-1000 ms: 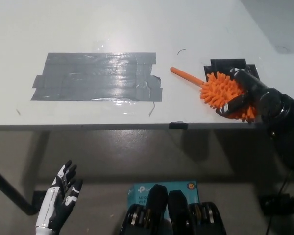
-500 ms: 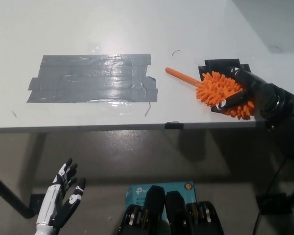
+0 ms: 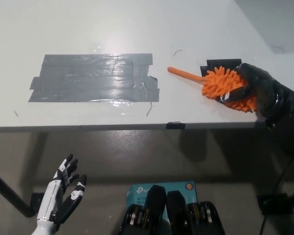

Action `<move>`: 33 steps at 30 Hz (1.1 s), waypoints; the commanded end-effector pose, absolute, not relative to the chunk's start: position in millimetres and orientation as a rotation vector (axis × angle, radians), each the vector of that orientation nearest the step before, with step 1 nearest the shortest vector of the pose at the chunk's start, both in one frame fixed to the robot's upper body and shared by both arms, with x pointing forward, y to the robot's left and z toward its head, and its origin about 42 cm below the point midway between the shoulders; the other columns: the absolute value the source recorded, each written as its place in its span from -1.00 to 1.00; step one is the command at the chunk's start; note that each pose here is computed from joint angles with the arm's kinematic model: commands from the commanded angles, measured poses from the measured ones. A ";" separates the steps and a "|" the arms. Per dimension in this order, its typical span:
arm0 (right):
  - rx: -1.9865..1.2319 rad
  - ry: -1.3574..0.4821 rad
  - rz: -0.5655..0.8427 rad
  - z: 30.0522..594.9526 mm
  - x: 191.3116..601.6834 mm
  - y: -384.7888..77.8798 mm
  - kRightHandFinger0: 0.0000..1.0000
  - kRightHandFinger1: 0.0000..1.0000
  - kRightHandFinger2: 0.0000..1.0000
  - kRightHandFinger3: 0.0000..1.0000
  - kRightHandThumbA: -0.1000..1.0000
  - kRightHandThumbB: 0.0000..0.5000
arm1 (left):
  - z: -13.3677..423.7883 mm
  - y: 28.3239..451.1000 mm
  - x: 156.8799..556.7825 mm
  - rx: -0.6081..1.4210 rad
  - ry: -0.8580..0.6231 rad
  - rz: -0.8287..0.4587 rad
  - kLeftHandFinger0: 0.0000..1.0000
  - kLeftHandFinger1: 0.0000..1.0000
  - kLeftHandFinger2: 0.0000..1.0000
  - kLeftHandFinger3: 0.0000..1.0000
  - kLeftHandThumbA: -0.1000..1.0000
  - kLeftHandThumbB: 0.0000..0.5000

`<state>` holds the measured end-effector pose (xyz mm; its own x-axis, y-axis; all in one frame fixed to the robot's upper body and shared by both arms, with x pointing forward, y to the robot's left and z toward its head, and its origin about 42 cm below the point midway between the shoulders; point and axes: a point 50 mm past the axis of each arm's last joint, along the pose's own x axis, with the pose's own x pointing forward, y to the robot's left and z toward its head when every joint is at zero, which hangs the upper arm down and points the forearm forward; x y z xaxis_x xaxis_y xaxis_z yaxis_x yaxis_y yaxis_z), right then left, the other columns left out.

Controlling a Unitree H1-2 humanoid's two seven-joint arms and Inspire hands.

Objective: An orange duster is kept infront of the robot in the middle of the table and the robot extends its right arm to grab the duster, picks it up and hands it to a person

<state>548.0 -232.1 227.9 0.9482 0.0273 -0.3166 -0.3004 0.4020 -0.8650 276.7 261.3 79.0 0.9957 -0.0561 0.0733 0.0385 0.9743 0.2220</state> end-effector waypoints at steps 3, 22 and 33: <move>-1.112 0.325 0.269 200.8 541.3 -230.0 0.40 0.69 0.61 0.01 -1.00 -0.39 | 90.8 264.4 283.4 0.229 -0.130 -0.051 0.86 1.00 1.00 1.00 0.22 -0.24; -0.364 0.182 0.194 229.9 542.6 -252.1 -0.95 0.10 0.97 1.00 -1.00 -0.34 | 95.7 264.8 292.4 0.236 -0.145 -0.047 0.73 0.92 1.00 1.00 0.16 -0.46; 0.367 0.073 0.371 290.7 534.2 -235.1 -0.92 0.15 0.89 1.00 -1.00 -0.53 | 97.9 265.3 297.0 0.233 -0.150 -0.043 0.68 0.87 1.00 1.00 0.14 -0.49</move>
<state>535.3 -259.4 220.1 0.9715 0.0804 -0.2231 -0.1353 0.9604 -0.2434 286.6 260.1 81.7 0.9955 -0.0577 0.0758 0.0397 0.9745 0.2210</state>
